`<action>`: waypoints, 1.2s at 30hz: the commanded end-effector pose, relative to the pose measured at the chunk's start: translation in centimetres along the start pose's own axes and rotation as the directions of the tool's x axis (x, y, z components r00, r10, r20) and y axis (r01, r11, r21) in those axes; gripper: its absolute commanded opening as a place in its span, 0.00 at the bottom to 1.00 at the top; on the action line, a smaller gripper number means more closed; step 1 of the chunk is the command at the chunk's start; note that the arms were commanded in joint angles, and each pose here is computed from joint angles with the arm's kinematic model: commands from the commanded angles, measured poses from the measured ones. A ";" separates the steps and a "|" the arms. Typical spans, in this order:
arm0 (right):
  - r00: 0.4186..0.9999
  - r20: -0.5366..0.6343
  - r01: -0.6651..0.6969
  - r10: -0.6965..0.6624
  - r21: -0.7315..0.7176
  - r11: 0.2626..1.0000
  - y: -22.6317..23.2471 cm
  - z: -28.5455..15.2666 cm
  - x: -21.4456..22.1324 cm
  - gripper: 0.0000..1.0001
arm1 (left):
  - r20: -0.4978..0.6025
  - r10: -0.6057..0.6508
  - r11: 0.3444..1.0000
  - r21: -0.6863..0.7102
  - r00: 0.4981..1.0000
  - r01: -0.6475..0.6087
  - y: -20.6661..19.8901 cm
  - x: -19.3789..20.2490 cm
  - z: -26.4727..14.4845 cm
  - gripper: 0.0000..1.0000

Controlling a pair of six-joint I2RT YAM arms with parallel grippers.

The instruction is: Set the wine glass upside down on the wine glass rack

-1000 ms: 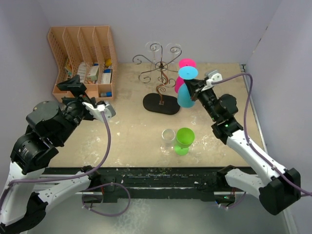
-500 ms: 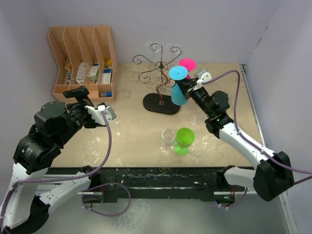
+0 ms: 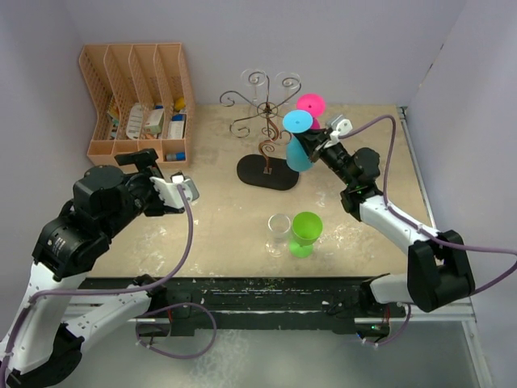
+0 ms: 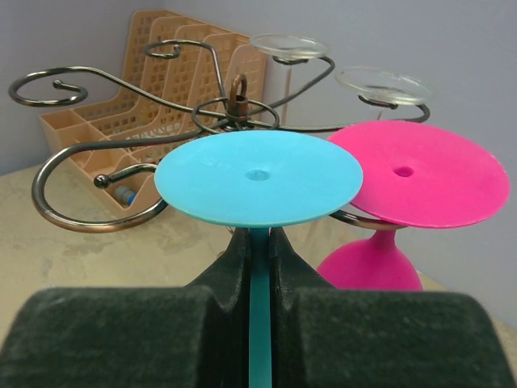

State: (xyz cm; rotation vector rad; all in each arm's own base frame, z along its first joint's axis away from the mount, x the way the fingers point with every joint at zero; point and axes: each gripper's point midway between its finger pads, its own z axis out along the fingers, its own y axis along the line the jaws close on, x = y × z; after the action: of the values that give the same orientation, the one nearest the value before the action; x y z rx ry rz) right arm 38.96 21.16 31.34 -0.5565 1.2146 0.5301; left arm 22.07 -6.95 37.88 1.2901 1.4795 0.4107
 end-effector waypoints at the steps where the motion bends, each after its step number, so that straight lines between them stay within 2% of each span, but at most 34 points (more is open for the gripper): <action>1: 0.986 0.159 0.068 -0.049 -0.119 0.991 1.9 0.2 -4.1 0.00 | 0.007 -0.026 1.000 -0.006 1.000 0.026 0.1 -0.2 0.8 1.00; 8: 0.985 0.171 0.045 -0.005 -0.230 0.972 3.6 0.7 -3.9 0.00 | -0.007 -0.027 1.000 -0.005 1.000 0.026 -0.1 0.1 1.5 1.00; 14: 0.988 0.156 0.030 0.012 -0.268 0.963 4.1 1.1 -2.8 0.00 | -0.011 -0.032 0.999 0.000 0.999 0.032 -0.2 0.1 1.7 1.00; 29: 0.966 0.256 0.083 0.025 -0.402 0.912 6.3 1.0 -3.4 0.00 | -0.018 -0.029 1.000 -0.001 0.999 0.029 0.1 0.1 2.3 1.00; 36: 0.938 0.336 0.081 0.086 -0.454 0.887 7.4 0.1 -4.8 0.00 | -0.025 -0.029 1.000 0.002 0.999 0.029 0.1 0.2 2.5 1.00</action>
State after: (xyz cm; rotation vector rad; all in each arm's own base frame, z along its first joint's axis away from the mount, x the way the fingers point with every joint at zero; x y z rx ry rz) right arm 35.80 26.31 31.07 -0.7887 0.9578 0.8566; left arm 23.75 -7.44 35.95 1.3219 1.5376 0.4181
